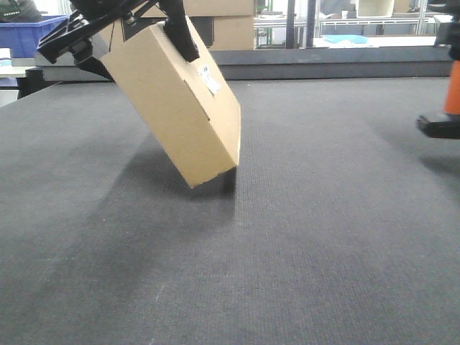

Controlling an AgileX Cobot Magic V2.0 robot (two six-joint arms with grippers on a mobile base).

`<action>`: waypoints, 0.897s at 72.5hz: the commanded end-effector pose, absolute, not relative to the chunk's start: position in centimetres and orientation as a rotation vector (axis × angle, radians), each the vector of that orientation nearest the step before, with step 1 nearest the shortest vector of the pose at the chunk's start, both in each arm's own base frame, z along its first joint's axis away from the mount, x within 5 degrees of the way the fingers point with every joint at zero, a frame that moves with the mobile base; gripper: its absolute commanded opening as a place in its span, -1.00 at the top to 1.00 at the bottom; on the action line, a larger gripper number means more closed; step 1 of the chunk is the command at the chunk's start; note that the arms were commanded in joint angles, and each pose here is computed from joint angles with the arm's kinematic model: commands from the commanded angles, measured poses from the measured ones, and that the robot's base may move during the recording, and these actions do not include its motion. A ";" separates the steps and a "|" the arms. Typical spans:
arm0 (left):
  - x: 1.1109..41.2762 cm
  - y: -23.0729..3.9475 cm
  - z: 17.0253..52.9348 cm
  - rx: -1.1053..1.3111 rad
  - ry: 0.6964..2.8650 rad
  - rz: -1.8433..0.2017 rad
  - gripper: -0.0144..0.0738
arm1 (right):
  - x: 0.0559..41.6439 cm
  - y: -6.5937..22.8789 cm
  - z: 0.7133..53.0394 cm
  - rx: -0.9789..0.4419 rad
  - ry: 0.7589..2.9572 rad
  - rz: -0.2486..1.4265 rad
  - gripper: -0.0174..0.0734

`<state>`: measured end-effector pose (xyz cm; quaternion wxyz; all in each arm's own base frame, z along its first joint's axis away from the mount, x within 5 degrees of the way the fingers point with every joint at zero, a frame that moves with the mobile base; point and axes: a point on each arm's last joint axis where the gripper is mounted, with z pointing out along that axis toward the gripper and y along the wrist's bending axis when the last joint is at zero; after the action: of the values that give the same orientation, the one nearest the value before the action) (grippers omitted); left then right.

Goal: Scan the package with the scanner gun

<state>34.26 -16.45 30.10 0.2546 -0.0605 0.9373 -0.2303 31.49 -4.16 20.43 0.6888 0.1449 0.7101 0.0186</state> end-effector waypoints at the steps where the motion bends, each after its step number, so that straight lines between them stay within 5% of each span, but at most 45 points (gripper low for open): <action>1: 34.2 -16.7 30.3 -0.160 2.535 -0.635 0.92 | 31.8 -4.1 21.0 0.333 1.494 0.094 0.99; 65: 34.2 -16.7 30.3 -0.160 2.535 -0.635 0.92 | 32.2 -3.6 19.5 0.235 1.556 0.083 0.99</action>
<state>34.24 -16.43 30.07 0.2532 -0.0598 0.9380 -0.2290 32.03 -3.54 18.92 0.6808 0.1146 0.7223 0.0399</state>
